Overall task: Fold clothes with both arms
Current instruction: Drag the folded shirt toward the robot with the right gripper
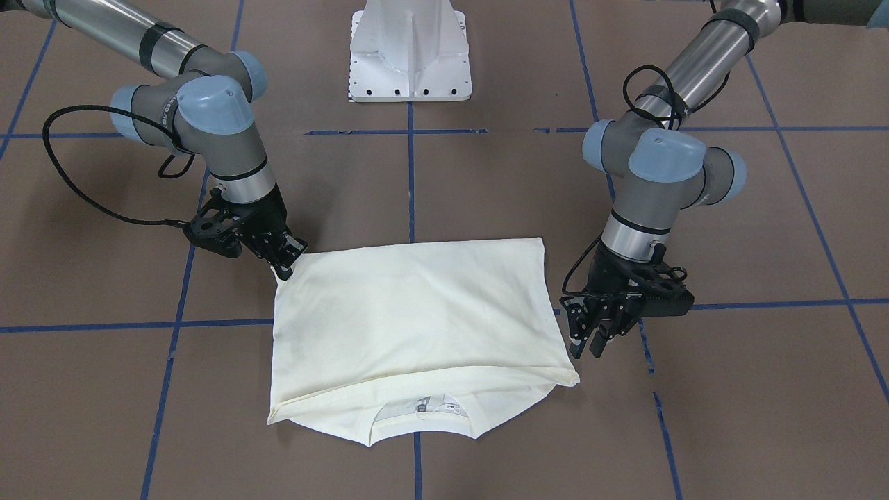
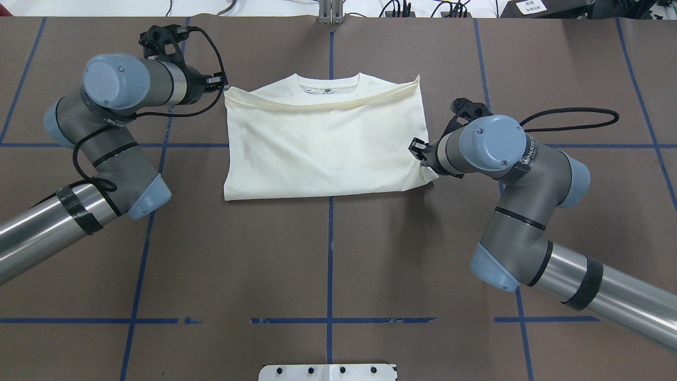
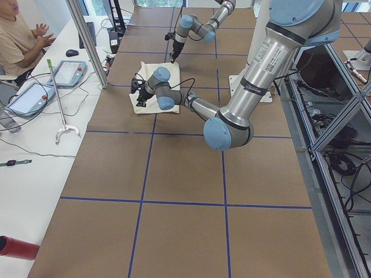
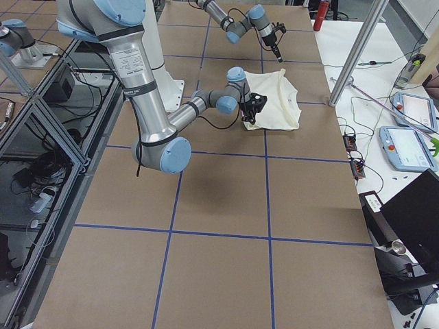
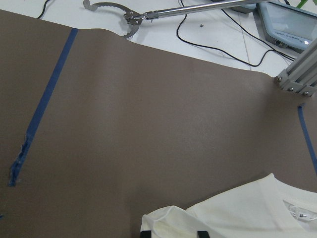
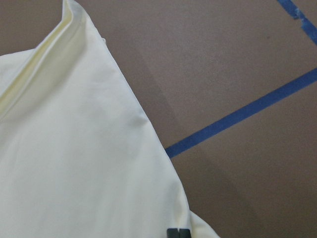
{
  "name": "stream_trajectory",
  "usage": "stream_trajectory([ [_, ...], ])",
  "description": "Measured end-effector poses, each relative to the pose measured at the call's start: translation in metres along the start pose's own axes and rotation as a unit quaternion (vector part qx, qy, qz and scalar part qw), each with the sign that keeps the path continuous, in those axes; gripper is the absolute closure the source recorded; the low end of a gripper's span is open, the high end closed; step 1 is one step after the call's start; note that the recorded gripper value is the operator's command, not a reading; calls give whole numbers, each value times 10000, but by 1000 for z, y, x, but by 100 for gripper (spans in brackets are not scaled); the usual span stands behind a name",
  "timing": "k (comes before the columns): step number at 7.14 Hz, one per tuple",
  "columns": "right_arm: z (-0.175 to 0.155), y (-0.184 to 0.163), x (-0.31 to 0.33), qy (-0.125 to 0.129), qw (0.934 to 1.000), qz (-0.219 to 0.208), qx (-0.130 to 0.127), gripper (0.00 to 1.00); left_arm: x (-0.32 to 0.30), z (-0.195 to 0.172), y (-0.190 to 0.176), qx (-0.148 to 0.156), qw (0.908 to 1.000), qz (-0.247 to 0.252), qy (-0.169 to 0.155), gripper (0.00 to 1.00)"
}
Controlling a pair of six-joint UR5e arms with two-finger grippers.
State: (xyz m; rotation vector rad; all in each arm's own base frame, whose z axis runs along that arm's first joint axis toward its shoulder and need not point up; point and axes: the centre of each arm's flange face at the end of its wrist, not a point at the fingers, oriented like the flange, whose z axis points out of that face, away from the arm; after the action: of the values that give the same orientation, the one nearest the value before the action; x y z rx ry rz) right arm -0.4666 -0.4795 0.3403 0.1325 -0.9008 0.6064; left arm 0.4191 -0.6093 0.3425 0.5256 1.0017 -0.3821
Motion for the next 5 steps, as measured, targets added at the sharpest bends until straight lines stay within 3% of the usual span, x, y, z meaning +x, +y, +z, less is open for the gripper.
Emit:
stream_trajectory([
  [2,-11,-1,6,-54,10000,-2,-7,100,0,0,0,1,10000,0,0,58],
  [5,-80,29,58,-315,9990,-60,-310,100,0,0,0,1,10000,-4,5,57],
])
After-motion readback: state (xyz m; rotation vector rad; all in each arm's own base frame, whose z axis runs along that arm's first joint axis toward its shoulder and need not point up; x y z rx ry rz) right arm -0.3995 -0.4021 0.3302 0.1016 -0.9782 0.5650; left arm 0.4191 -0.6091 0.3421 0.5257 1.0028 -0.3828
